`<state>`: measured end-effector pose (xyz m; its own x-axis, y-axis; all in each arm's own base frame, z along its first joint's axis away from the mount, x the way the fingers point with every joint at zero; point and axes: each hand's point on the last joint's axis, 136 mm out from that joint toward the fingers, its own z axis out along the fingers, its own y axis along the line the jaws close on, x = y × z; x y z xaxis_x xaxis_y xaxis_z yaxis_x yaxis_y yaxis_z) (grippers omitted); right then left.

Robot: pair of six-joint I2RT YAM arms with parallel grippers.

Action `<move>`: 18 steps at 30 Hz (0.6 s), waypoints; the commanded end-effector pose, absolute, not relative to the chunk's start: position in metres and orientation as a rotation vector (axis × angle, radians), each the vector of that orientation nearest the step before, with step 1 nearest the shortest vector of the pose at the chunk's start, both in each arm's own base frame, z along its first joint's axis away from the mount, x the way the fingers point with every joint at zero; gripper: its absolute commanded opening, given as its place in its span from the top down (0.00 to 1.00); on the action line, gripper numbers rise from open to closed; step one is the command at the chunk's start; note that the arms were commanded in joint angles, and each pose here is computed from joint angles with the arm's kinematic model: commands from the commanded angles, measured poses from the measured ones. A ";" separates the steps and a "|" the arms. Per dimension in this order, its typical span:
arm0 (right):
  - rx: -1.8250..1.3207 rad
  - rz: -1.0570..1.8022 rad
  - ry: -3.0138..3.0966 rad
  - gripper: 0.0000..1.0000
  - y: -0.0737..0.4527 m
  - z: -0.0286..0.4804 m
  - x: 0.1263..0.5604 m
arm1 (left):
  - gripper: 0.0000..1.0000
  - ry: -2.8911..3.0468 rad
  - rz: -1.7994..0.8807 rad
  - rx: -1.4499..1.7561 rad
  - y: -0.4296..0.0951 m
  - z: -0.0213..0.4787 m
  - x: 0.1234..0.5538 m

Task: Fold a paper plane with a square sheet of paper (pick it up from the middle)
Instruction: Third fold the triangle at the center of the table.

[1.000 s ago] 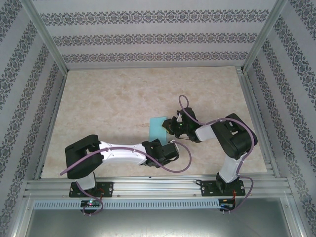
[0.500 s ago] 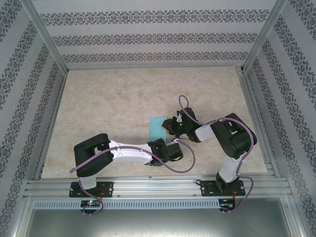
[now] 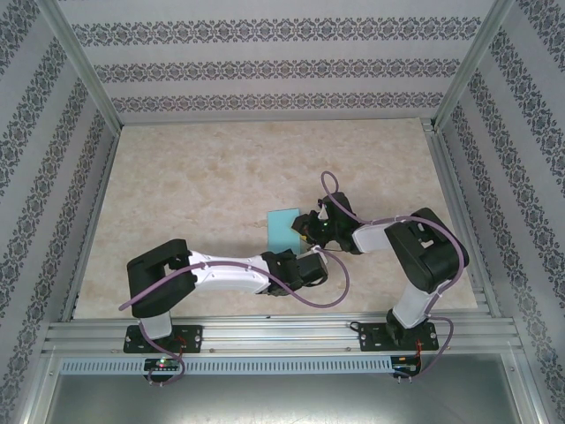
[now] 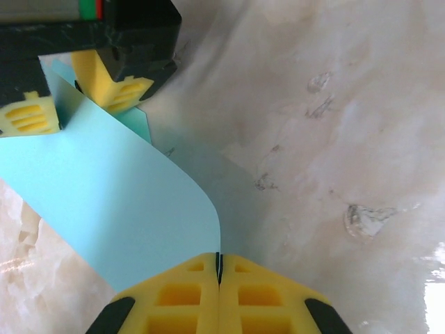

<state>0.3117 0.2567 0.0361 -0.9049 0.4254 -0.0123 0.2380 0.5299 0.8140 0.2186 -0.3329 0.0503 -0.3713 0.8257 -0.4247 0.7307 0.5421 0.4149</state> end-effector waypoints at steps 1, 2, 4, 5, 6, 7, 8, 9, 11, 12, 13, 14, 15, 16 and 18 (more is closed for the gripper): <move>0.523 1.271 2.550 0.75 0.250 0.043 0.313 | 1.00 2.219 0.102 1.196 -0.332 0.063 0.220; 0.521 1.268 2.551 0.74 0.250 0.044 0.313 | 1.00 2.228 0.073 1.188 -0.332 0.065 0.219; 0.518 1.261 2.551 0.69 0.248 0.046 0.313 | 1.00 2.252 -0.006 1.176 -0.332 0.067 0.218; 0.514 1.254 2.552 0.68 0.247 0.046 0.312 | 1.00 2.269 -0.052 1.166 -0.332 0.068 0.218; 0.511 1.243 2.553 0.68 0.245 0.048 0.312 | 1.00 2.286 -0.096 1.158 -0.332 0.069 0.217; 0.512 1.217 2.556 0.67 0.240 0.048 0.312 | 1.00 2.308 -0.147 1.143 -0.331 0.069 0.217; 0.512 1.179 2.561 0.64 0.235 0.049 0.311 | 1.00 2.326 -0.202 1.121 -0.330 0.072 0.218; 0.512 1.142 2.565 0.60 0.230 0.050 0.310 | 1.00 2.344 -0.262 1.103 -0.330 0.073 0.218; 0.500 1.055 2.580 0.60 0.218 0.053 0.307 | 1.00 2.393 -0.416 1.054 -0.328 0.076 0.219; 0.493 1.018 2.586 0.60 0.214 0.054 0.306 | 1.00 2.403 -0.470 1.029 -0.327 0.078 0.221; 0.477 0.988 2.584 0.60 0.210 0.058 0.306 | 1.00 2.416 -0.535 1.010 -0.327 0.079 0.222; 0.464 0.969 2.582 0.59 0.208 0.062 0.305 | 1.00 2.429 -0.588 0.989 -0.325 0.080 0.223; 0.447 0.956 2.577 0.59 0.206 0.066 0.305 | 1.00 2.438 -0.634 0.967 -0.325 0.082 0.225; 0.426 0.955 2.569 0.60 0.206 0.071 0.305 | 1.00 2.444 -0.691 0.948 -0.324 0.084 0.226; 0.391 0.964 2.559 0.61 0.207 0.077 0.304 | 1.00 2.456 -0.774 0.899 -0.323 0.086 0.231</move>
